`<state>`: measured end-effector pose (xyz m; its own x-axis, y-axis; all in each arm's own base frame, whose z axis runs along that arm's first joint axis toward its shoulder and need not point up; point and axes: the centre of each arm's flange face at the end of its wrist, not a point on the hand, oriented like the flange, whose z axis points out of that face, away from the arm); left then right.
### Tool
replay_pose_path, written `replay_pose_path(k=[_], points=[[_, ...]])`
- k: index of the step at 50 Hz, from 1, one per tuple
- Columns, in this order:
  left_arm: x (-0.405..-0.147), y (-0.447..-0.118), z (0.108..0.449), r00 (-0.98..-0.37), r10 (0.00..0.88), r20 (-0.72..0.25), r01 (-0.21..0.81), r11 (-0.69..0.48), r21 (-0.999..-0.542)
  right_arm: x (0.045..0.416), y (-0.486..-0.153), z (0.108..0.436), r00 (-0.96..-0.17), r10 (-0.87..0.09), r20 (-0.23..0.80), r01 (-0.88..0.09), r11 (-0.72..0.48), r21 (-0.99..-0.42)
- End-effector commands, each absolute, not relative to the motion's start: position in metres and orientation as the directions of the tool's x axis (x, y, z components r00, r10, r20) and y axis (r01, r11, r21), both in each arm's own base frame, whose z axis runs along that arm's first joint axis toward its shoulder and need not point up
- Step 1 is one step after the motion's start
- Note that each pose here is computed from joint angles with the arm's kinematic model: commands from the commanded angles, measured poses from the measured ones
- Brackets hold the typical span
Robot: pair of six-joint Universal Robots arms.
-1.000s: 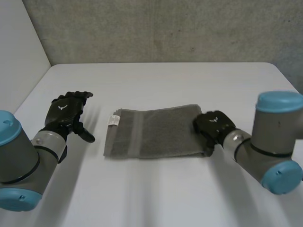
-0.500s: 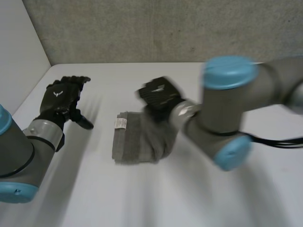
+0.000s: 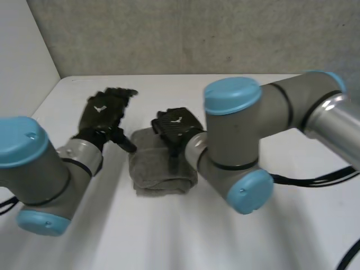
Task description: Fold the towel.
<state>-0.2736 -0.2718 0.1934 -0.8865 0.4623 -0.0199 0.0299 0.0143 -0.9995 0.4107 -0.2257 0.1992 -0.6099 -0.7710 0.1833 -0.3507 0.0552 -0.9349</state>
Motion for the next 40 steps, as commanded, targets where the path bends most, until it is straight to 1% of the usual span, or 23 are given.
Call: replay_pose_path(k=[1, 2, 4, 5, 6, 9, 13, 18, 20, 21, 23, 24, 25, 26, 28, 29, 31, 32, 34, 35, 36, 38, 40], points=[[-0.291, -0.258, 0.147, -0.856, 0.516, -0.026, 0.115, 0.142, -0.983, 0.393, -0.245, 0.185, -0.652, -0.743, 0.150, -0.341, 0.111, -0.934], [-0.291, -0.258, 0.147, -0.856, 0.516, -0.026, 0.115, 0.142, -0.983, 0.393, -0.245, 0.185, -0.652, -0.743, 0.150, -0.341, 0.111, -0.933], [-0.291, -0.259, 0.131, -0.855, 0.519, -0.022, 0.146, 0.200, -0.969, 0.390, -0.252, 0.169, -0.659, -0.738, 0.145, -0.359, 0.140, -0.923], [-0.291, -0.259, 0.131, -0.855, 0.519, -0.022, 0.147, 0.200, -0.969, 0.390, -0.252, 0.169, -0.659, -0.738, 0.145, -0.359, 0.140, -0.923], [-0.291, -0.259, 0.126, -0.854, 0.519, -0.020, 0.159, 0.224, -0.962, 0.391, -0.253, 0.156, -0.654, -0.744, 0.140, -0.374, 0.157, -0.914], [-0.292, -0.261, 0.124, -0.855, 0.518, -0.017, 0.172, 0.253, -0.952, 0.392, -0.257, 0.141, -0.644, -0.753, 0.134, -0.391, 0.174, -0.904], [-0.291, -0.262, 0.126, -0.856, 0.516, -0.016, 0.182, 0.273, -0.945, 0.393, -0.259, 0.141, -0.646, -0.752, 0.135, -0.388, 0.171, -0.906], [-0.290, -0.264, 0.148, -0.860, 0.510, -0.013, 0.164, 0.252, -0.954, 0.389, -0.265, 0.149, -0.668, -0.731, 0.138, -0.375, 0.171, -0.911], [-0.291, -0.262, 0.176, -0.859, 0.512, -0.009, 0.132, 0.204, -0.970, 0.384, -0.266, 0.180, -0.690, -0.711, 0.136, -0.330, 0.141, -0.933], [-0.291, -0.262, 0.176, -0.859, 0.512, -0.009, 0.131, 0.204, -0.970, 0.384, -0.266, 0.180, -0.690, -0.711, 0.136, -0.330, 0.141, -0.934], [-0.292, -0.260, 0.201, -0.856, 0.516, -0.010, 0.105, 0.156, -0.982, 0.368, -0.269, 0.221, -0.737, -0.666, 0.116, -0.258, 0.119, -0.959], [-0.292, -0.260, 0.201, -0.856, 0.517, -0.010, 0.105, 0.155, -0.982, 0.368, -0.269, 0.221, -0.737, -0.666, 0.116, -0.257, 0.118, -0.959], [-0.292, -0.259, 0.216, -0.857, 0.515, -0.011, 0.088, 0.126, -0.988, 0.356, -0.272, 0.237, -0.765, -0.636, 0.100, -0.224, 0.118, -0.967], [-0.292, -0.259, 0.216, -0.857, 0.515, -0.011, 0.088, 0.125, -0.988, 0.356, -0.272, 0.238, -0.766, -0.636, 0.100, -0.224, 0.118, -0.968], [-0.287, -0.254, 0.255, -0.862, 0.507, -0.003, 0.039, 0.061, -0.997, 0.331, -0.268, 0.271, -0.813, -0.575, 0.092, -0.175, 0.091, -0.980], [-0.287, -0.254, 0.256, -0.862, 0.506, -0.003, 0.039, 0.061, -0.997, 0.331, -0.268, 0.271, -0.813, -0.574, 0.092, -0.175, 0.091, -0.980], [-0.272, -0.249, 0.289, -0.900, 0.434, 0.033, -0.015, 0.045, -0.999, 0.300, -0.268, 0.287, -0.867, -0.488, 0.099, -0.162, 0.087, -0.983], [-0.272, -0.249, 0.289, -0.901, 0.433, 0.033, -0.015, 0.045, -0.999, 0.300, -0.268, 0.287, -0.867, -0.488, 0.099, -0.162, 0.087, -0.983], [-0.258, -0.245, 0.310, -0.941, 0.330, 0.074, -0.060, 0.053, -0.997, 0.272, -0.272, 0.295, -0.912, -0.397, 0.100, -0.144, 0.083, -0.986], [-0.258, -0.245, 0.310, -0.941, 0.329, 0.074, -0.060, 0.053, -0.997, 0.272, -0.272, 0.295, -0.912, -0.397, 0.100, -0.144, 0.083, -0.986], [-0.253, -0.243, 0.316, -0.953, 0.291, 0.080, -0.065, 0.061, -0.996, 0.264, -0.272, 0.297, -0.923, -0.372, 0.100, -0.137, 0.074, -0.988], [-0.250, -0.242, 0.318, -0.960, 0.268, 0.078, -0.061, 0.072, -0.996, 0.258, -0.271, 0.299, -0.929, -0.357, 0.099, -0.129, 0.061, -0.990], [-0.250, -0.241, 0.319, -0.961, 0.267, 0.075, -0.055, 0.081, -0.995, 0.254, -0.270, 0.305, -0.932, -0.347, 0.099, -0.117, 0.032, -0.993]])
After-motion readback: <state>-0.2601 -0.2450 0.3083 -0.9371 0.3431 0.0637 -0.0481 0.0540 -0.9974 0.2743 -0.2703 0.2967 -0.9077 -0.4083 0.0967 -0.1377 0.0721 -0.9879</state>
